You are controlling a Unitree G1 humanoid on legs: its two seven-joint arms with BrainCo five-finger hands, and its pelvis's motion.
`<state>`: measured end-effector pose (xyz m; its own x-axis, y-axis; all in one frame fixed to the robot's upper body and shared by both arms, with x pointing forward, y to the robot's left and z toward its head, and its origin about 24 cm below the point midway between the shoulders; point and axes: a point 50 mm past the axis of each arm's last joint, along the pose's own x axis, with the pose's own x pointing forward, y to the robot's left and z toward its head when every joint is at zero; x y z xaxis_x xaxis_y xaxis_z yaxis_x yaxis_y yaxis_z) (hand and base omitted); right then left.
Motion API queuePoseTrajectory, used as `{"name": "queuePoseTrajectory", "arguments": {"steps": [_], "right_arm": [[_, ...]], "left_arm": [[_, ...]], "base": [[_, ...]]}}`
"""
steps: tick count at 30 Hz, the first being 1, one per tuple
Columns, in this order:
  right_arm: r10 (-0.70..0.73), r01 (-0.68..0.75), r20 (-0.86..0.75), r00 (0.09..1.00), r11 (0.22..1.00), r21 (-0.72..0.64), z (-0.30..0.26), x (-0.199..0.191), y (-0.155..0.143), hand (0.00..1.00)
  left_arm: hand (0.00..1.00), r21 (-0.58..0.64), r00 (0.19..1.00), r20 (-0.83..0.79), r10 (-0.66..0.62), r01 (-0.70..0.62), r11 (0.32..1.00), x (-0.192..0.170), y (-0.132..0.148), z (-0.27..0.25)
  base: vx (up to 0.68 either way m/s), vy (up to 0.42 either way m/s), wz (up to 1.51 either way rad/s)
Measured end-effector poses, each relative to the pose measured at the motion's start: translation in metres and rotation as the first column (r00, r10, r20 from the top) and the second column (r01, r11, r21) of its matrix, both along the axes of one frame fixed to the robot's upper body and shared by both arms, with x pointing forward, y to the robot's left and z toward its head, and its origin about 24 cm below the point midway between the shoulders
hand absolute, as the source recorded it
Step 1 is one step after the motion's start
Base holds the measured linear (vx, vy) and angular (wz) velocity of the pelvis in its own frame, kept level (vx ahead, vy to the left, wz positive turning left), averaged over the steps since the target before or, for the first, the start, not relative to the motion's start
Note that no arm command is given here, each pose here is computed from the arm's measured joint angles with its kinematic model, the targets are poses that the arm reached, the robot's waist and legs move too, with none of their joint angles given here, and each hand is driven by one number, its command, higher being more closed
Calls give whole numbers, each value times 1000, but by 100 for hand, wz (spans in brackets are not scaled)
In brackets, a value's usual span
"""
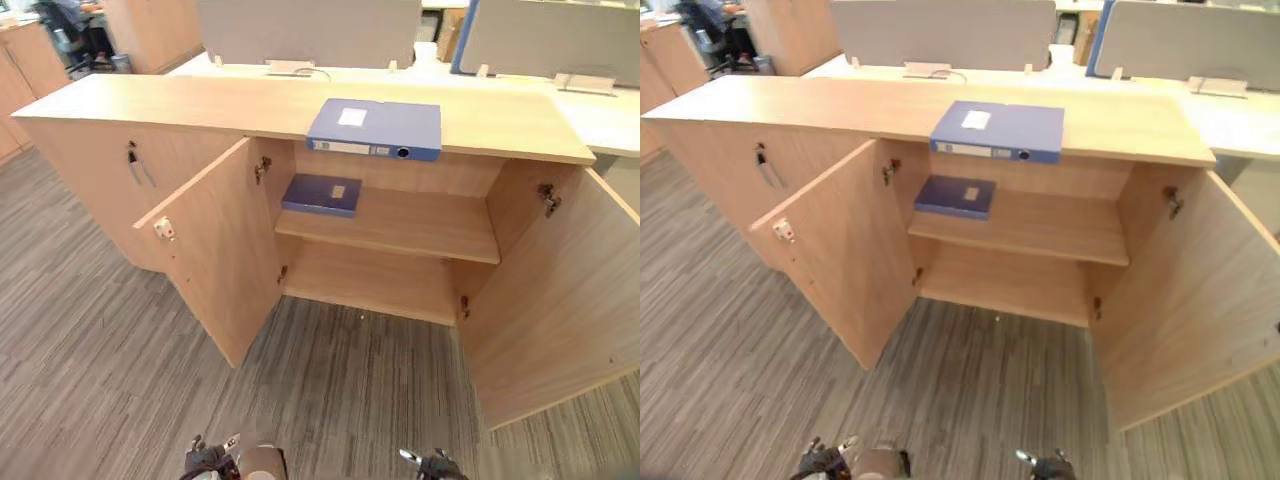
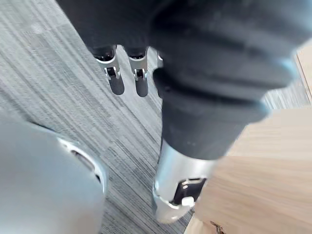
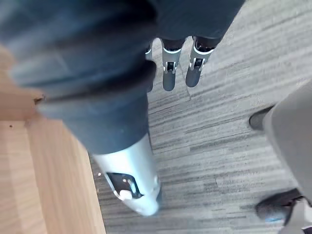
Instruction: Walk over to the cabinet, pick up the folder, carry it to the office cabinet, place the folder inside the office cabinet, then close the office cabinet door
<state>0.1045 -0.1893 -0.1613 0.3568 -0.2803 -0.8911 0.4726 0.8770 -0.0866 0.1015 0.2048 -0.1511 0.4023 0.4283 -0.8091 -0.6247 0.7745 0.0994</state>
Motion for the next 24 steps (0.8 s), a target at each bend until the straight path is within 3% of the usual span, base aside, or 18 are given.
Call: {"name": "queuePoseTrajectory", "arguments": {"steps": [7,13,19,24], "right_arm": [[166,-166,-15,986,986,-11,-1,1,15,0],[153,-152,-29,988,988,18,-3,-6,12,0],[109,-109,-19,994,994,6,-1,-11,3,0],[58,-58,1,998,998,7,-1,-11,-2,0]], "left_arm": [[0,14,999,-11,-53,53,998,4,2,0],[0,-12,997,-60,-52,51,999,-4,1,-5],[0,-23,997,-39,-64,63,998,1,-5,-5],[0,-16,995,-45,-88,88,996,0,-5,-5]], "base": [[381,398,-45],[356,333,-41],[156,91,-54],[129,-175,-4]]}}
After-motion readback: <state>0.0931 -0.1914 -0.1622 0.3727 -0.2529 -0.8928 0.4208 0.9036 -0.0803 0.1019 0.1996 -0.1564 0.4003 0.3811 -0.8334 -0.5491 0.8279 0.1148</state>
